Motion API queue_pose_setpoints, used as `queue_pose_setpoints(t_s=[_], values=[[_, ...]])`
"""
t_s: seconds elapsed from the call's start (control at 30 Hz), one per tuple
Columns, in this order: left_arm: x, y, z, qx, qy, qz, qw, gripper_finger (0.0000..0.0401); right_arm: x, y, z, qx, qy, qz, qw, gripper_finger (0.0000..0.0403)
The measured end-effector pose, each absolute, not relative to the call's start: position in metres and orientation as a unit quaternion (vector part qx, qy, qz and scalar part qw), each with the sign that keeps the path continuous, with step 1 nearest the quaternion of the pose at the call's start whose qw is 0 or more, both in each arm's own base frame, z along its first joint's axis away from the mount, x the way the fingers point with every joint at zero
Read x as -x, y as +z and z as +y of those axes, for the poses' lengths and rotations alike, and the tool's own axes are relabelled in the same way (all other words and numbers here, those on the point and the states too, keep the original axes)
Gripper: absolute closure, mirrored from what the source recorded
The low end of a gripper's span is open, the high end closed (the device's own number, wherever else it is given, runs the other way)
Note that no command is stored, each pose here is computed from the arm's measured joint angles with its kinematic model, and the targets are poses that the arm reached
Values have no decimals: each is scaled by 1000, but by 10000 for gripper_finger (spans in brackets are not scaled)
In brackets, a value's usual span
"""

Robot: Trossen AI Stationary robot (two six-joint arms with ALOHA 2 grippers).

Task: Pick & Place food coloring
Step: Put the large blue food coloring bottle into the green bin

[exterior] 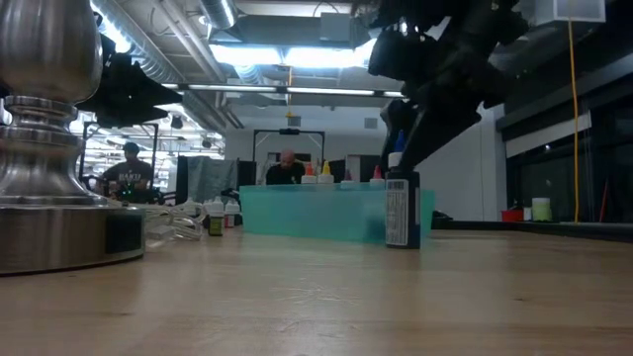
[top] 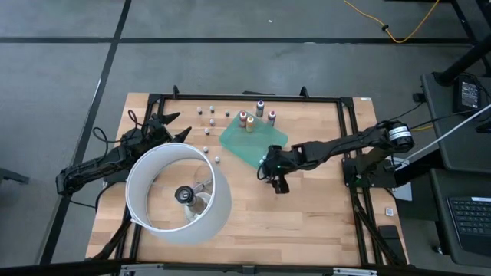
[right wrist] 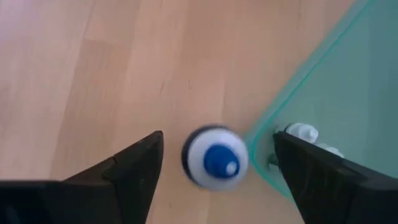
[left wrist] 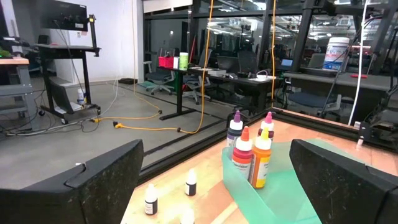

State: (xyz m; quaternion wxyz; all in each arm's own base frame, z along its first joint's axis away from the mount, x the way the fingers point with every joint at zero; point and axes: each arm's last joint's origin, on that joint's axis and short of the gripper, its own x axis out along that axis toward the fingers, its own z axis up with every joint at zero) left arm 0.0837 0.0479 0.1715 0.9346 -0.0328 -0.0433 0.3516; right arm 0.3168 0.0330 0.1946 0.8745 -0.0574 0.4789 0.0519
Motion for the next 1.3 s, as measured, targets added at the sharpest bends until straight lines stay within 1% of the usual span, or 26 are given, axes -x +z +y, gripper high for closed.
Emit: queue_pose_setpoints(t_s=[0.17, 0.27, 0.37, 0.53, 0.7, 0.8, 1.03, 1.17, 1.3], values=[[-84, 171, 48, 33, 352, -43, 935, 1, -317, 195, 33, 55, 54, 480, 874, 136], [-84, 171, 48, 33, 351, -43, 935, 1, -316, 195, 32, 55, 54, 481, 873, 167], [-84, 171, 48, 33, 352, -43, 935, 1, -316, 195, 32, 55, 55, 481, 873, 205], [-84, 171, 48, 33, 352, -43, 935, 1, -314, 196, 33, 49, 61, 484, 871, 279], [-84, 171, 48, 33, 352, -43, 935, 1, -308, 202, 32, 47, 60, 493, 867, 282], [-84, 171, 48, 33, 352, -43, 935, 1, -303, 211, 31, 37, 54, 500, 863, 282], [-84, 171, 48, 33, 352, -43, 935, 1, -302, 257, 26, 32, 45, 513, 857, 282], [-84, 171, 48, 33, 352, -43, 935, 1, -310, 285, 11, 20, 18, 483, 875, 282], [-84, 171, 48, 33, 352, -43, 935, 1, -317, 302, -14, 3, -36, 452, 891, 282]])
